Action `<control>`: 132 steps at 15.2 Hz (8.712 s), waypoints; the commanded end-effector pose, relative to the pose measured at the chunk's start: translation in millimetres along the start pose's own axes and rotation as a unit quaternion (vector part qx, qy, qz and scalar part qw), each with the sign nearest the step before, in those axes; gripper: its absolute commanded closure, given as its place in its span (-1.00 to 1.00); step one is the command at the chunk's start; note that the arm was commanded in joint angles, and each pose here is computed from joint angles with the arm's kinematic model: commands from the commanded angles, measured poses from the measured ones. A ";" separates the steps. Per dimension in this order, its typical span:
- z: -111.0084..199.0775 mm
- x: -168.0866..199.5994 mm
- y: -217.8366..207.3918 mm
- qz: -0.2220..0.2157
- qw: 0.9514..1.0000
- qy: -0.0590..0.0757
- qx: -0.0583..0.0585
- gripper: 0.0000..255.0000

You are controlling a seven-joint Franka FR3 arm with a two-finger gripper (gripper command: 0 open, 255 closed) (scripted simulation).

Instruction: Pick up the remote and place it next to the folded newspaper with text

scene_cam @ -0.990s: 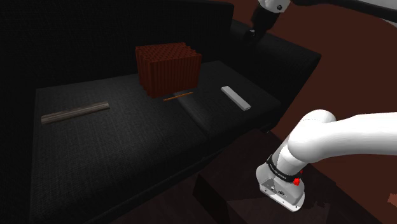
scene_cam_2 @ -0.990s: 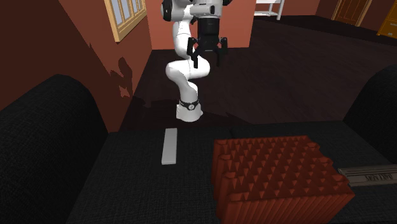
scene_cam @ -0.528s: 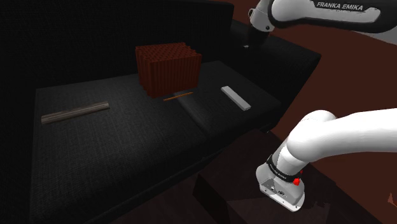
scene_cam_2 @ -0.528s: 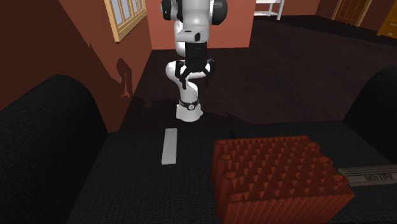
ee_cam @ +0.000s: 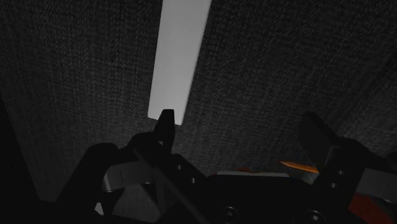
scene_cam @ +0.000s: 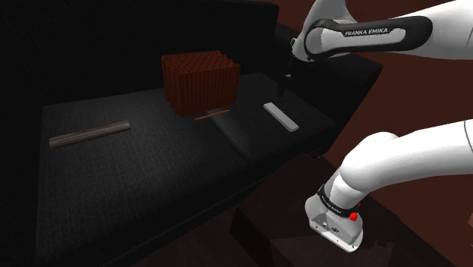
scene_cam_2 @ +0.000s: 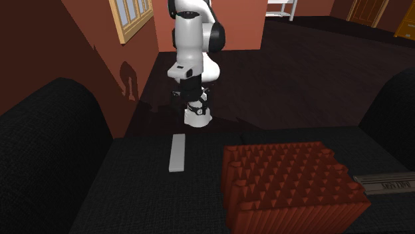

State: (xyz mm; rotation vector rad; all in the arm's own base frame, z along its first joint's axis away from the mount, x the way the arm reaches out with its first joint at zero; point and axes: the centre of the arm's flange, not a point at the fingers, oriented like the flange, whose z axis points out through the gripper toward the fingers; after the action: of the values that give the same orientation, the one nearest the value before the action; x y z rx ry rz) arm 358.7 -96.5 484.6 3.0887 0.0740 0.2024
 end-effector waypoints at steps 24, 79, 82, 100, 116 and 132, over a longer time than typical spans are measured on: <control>159.7 5.5 69.2 0.028 0.999 -0.030 0.011 -1.00; 41.5 71.5 -237.7 0.028 0.999 -0.030 0.011 1.00; 39.3 78.1 -276.7 0.028 0.999 -0.030 0.011 1.00; 26.0 117.8 -510.6 0.028 0.999 -0.030 0.011 1.00; 50.1 135.5 -640.6 0.028 0.999 -0.030 0.011 1.00; 109.2 127.8 -643.5 0.028 0.999 -0.030 0.011 1.00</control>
State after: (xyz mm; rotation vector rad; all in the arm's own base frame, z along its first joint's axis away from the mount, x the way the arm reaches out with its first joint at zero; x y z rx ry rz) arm 470.9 547.5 361.8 3.1171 -0.0116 0.1105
